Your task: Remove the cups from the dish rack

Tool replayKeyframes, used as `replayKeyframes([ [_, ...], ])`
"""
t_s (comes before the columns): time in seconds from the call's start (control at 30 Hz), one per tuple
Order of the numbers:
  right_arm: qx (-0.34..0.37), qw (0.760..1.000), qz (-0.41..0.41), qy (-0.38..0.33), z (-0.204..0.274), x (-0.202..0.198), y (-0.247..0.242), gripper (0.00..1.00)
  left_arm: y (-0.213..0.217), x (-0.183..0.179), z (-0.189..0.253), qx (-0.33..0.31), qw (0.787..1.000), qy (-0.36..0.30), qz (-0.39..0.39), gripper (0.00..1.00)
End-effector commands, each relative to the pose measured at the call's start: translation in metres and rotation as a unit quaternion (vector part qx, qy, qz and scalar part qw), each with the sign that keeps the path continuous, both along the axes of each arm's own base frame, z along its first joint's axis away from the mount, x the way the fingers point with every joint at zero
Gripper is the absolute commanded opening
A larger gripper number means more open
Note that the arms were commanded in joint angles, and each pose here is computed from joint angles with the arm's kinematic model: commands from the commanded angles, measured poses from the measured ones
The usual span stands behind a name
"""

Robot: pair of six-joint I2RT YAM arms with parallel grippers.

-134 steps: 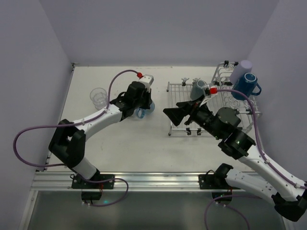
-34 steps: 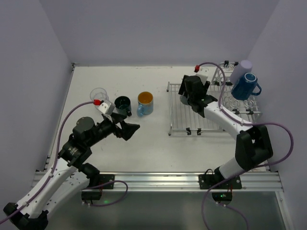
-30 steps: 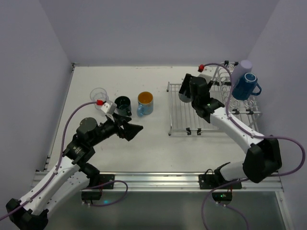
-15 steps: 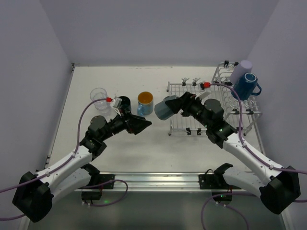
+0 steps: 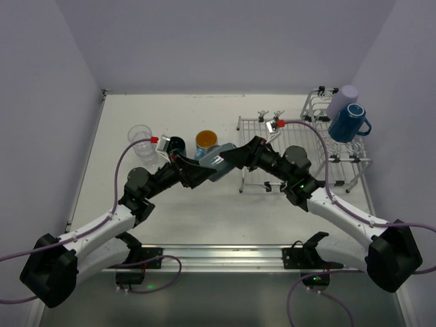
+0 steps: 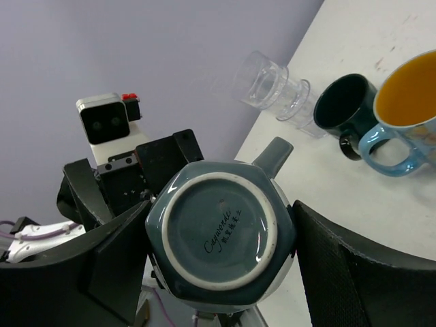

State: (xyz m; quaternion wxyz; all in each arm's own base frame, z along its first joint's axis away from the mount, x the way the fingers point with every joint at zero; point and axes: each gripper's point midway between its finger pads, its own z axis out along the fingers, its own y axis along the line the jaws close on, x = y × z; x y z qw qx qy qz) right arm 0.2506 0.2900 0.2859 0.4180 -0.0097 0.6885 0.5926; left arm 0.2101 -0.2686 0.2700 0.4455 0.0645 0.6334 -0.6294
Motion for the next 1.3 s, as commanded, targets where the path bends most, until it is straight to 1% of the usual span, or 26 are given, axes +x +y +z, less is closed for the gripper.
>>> replayKeyframes([
  [0.0,0.089,0.993,0.043,-0.066,0.058,-0.016,0.014,0.30,-0.003,-0.012,0.021,-0.041,0.998,-0.031,-0.023,0.80],
  [0.07,0.099,0.992,0.055,-0.061,0.057,-0.016,0.022,0.31,-0.002,-0.015,0.027,-0.049,0.998,-0.039,-0.027,0.75],
  [0.13,0.103,0.991,0.066,-0.054,0.053,-0.018,0.029,0.34,-0.001,-0.016,0.031,-0.055,0.997,-0.047,-0.025,0.63],
  [0.17,0.112,0.990,0.068,-0.054,0.054,-0.019,0.030,0.34,0.002,-0.016,0.035,-0.059,0.997,-0.054,-0.019,0.53],
  [0.2,0.117,0.989,0.073,-0.052,0.053,-0.021,0.032,0.35,0.003,-0.016,0.036,-0.060,0.997,-0.055,-0.015,0.28],
  [0.27,0.133,0.987,0.076,-0.048,0.051,-0.021,0.032,0.41,0.007,-0.018,0.041,-0.064,0.996,-0.063,-0.006,0.02],
  [0.33,0.146,0.985,0.081,-0.051,0.051,-0.024,0.031,0.57,0.010,-0.015,0.041,-0.060,0.996,-0.065,0.010,0.00],
  [0.37,0.149,0.984,0.082,-0.053,0.051,-0.024,0.031,0.79,0.013,-0.018,0.045,-0.062,0.995,-0.074,0.013,0.00],
  [0.43,0.149,0.984,0.077,-0.060,0.054,-0.022,0.030,0.97,0.014,-0.021,0.044,-0.055,0.995,-0.077,0.010,0.00],
  [0.57,0.160,0.984,0.056,-0.053,0.060,-0.009,0.021,0.99,0.020,-0.032,0.046,-0.031,0.995,-0.095,0.009,0.00],
  [0.63,0.166,0.984,0.035,-0.046,0.060,0.003,0.010,0.99,0.024,-0.029,0.028,0.021,0.996,-0.085,0.026,0.00],
  [0.67,0.169,0.984,0.029,-0.039,0.060,0.008,0.006,0.99,0.034,-0.027,0.042,0.035,0.990,-0.120,0.058,0.00],
  [0.7,0.169,0.985,0.015,-0.038,0.058,0.016,-0.001,0.99,0.039,-0.023,0.020,0.085,0.990,-0.086,0.071,0.00],
  [0.73,0.169,0.985,0.012,-0.036,0.058,0.018,-0.004,0.99,0.048,-0.022,0.042,0.094,0.985,-0.103,0.097,0.00],
  [0.77,0.158,0.987,0.007,-0.028,0.053,0.022,-0.006,0.99,0.056,-0.016,0.037,0.127,0.980,-0.094,0.121,0.00],
  [0.8,0.149,0.988,0.000,-0.026,0.050,0.025,-0.007,0.99,0.072,-0.007,0.009,0.206,0.965,-0.061,0.153,0.00],
  [0.87,0.103,0.994,-0.017,-0.018,0.038,0.029,-0.008,0.99,0.091,0.006,0.020,0.264,0.942,-0.056,0.202,0.00],
  [0.93,0.055,0.997,-0.046,-0.033,0.031,0.036,-0.013,0.99,0.108,0.008,-0.005,0.343,0.915,-0.007,0.213,0.00],
  [0.97,0.027,0.998,-0.057,-0.024,0.029,0.034,-0.018,0.99,0.118,0.018,-0.008,0.382,0.894,0.012,0.236,0.00],
  [1.0,0.010,0.997,-0.067,-0.031,0.030,0.034,-0.023,0.99,0.129,0.012,-0.029,0.432,0.871,0.045,0.229,0.00],
  [1.03,-0.016,0.995,-0.083,-0.061,0.039,0.037,-0.028,0.99,0.133,0.017,-0.038,0.464,0.854,0.061,0.229,0.00],
  [1.1,-0.066,0.992,-0.094,-0.053,0.034,0.031,-0.037,0.99,0.143,0.015,-0.059,0.512,0.826,0.086,0.221,0.00],
  [1.13,-0.086,0.988,-0.101,-0.076,0.045,0.031,-0.040,0.99,0.142,0.016,-0.073,0.530,0.816,0.102,0.209,0.00],
  [1.17,-0.110,0.988,-0.093,-0.062,0.037,0.026,-0.041,0.99,0.138,0.015,-0.081,0.534,0.815,0.110,0.195,0.00],
  [1.23,-0.131,0.985,-0.082,-0.079,0.042,0.020,-0.040,0.99,0.135,0.016,-0.095,0.548,0.808,0.126,0.176,0.00],
  [1.27,-0.143,0.984,-0.073,-0.078,0.037,0.014,-0.036,0.99,0.135,0.018,-0.108,0.565,0.796,0.143,0.164,0.00],
])
